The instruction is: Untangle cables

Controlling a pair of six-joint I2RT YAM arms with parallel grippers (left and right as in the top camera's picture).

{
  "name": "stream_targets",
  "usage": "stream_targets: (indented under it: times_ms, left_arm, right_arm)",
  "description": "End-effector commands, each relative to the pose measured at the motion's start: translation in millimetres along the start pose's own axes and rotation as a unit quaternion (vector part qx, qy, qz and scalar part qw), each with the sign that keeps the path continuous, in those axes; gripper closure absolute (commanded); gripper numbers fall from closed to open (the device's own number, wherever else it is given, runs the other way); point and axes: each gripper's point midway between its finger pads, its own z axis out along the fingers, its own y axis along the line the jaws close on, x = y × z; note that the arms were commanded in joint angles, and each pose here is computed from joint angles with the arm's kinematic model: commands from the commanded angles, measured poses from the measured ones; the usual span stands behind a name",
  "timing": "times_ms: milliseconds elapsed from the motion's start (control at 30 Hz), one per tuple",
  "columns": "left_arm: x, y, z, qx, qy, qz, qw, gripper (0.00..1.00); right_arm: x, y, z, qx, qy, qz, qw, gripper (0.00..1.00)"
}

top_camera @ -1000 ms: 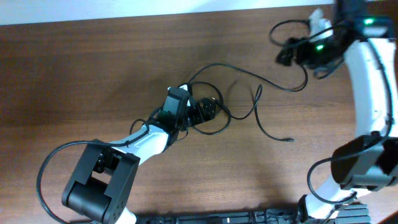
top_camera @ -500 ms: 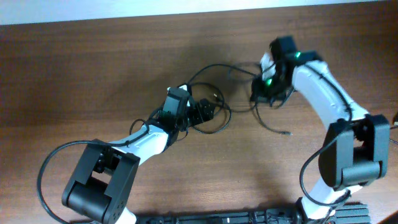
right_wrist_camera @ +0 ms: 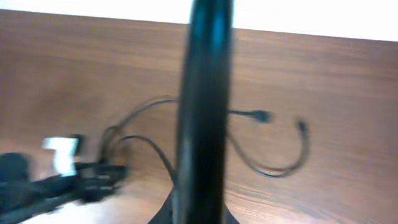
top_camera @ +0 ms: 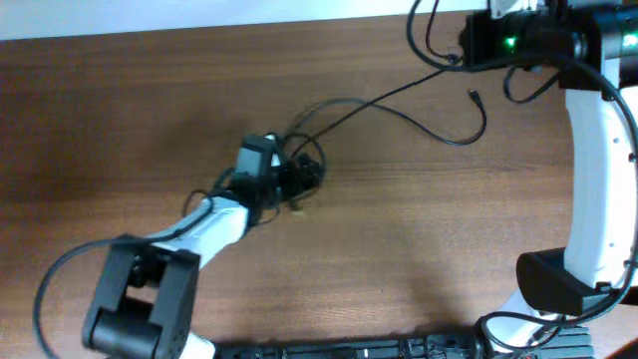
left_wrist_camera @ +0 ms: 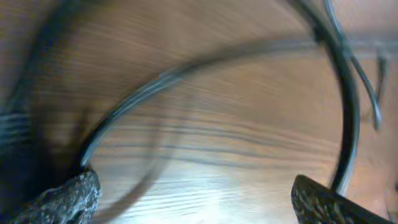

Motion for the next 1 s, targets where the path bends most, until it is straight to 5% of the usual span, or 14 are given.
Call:
stream_targets:
  times_ms: [0,167,300,400,567,733,833,967]
  left_arm:
    - [-23.2,38.7,-34.4,-0.042,-0.026,-0.029,0.998,0.01]
    - [-55.3,63.5,-71.7,-0.051,-0.071,-0.073,0.994,0.01]
    - [-76.7,33.8,-111.6,-0.011,-0.125,0.011,0.992,0.01]
    - [-64.5,41.3,-110.0,-0.025,-0.101,0.0,0.995,0.01]
    - [-50.3,49.8,-108.1,-0.041,-0.073,-0.013,0.996,0.01]
    - [-50.4,49.8,-108.1,-0.041,-0.073,-0.013,0.996,0.01]
    - [-50.4,49.8,-108.1,-0.041,-0.073,-0.013,0.996,0.01]
    - [-50.3,49.8,-108.1,-0.041,-0.073,-0.013,0.996,0.01]
  right_arm:
    - [-20.1,-47.3,-59.5,0.108,-0.082,0.015,0.991,0.96]
    - [-20.8,-78.9,-93.1,0.142,-0.118,0.067,0.98,0.96]
    - [-28.3,-79.9,-92.8,0.141,-0.133,0.078,0.978,0.96]
    - [-47.0,-88.2,-90.2,0.156,-0.162,0.068,0.972,0.96]
    - [-81.9,-157.1,-96.7,0.323,-0.222,0.1,0.914,0.96]
    - [-119.2,-236.4,-112.3,0.396,-0.296,0.092,0.864,0.96]
    - [-109.1,-280.9,-76.2,0.35,-0.271,0.094,0.892,0.96]
    - [-47.4,-360.3,28.2,0.351,-0.144,0.14,0.915,0.96]
